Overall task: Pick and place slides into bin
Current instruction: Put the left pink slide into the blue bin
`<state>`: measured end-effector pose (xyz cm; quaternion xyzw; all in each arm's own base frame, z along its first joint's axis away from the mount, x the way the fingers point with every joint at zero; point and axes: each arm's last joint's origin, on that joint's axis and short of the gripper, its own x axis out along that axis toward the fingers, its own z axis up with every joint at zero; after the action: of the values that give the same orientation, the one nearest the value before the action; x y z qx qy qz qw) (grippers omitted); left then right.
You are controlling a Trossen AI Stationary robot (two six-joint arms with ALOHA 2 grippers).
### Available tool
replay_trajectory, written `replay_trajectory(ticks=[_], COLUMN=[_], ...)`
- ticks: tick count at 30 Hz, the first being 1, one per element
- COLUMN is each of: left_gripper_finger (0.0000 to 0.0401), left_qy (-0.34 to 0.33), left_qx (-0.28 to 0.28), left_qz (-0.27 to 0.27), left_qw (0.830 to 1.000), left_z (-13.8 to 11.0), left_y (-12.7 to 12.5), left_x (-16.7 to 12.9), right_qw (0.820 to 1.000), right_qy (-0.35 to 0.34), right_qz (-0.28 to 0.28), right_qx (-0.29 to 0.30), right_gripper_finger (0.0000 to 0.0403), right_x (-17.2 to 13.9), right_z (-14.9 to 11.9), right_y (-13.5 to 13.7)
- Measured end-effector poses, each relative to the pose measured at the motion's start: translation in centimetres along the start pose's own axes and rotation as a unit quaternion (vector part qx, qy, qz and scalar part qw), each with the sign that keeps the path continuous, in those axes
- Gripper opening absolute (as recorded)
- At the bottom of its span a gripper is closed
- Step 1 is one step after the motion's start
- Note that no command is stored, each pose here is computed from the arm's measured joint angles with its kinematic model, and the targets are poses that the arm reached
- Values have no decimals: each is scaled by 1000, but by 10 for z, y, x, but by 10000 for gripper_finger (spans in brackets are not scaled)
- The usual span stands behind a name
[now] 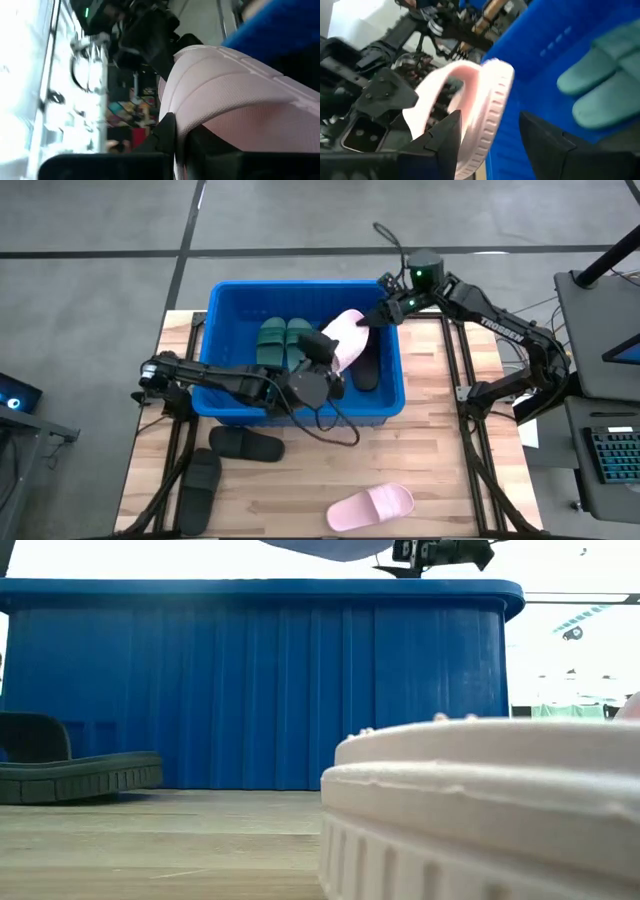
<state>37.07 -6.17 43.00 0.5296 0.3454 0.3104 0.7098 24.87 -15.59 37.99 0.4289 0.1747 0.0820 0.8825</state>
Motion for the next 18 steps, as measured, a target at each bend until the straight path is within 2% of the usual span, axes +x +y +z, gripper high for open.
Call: replay_trajectory(ticks=[5, 8, 11, 15, 18], left_gripper_finger=[0, 0, 0, 0, 0], left_qy=[-26, -50, -55, 13, 33], left_qx=[-134, -236, -316, -341, -327], left_qz=[-5, -9, 14, 83, 91], left_qw=[991, 970, 947, 936, 940], left_z=[-14, -34, -63, -99, -113], left_y=[25, 50, 83, 104, 104], left_x=[-9, -22, -39, -56, -58], right_qw=[999, 997, 995, 982, 974], right_qy=[-27, -40, -57, -102, -134], right_qz=[8, 18, 26, 35, 32], right_qx=[-36, -57, -84, -153, -180], right_gripper_finger=[181, 178, 177, 177, 177], right_x=[-9, -15, -26, -57, -80], right_z=[14, 22, 26, 26, 22], right_y=[22, 36, 54, 88, 106])
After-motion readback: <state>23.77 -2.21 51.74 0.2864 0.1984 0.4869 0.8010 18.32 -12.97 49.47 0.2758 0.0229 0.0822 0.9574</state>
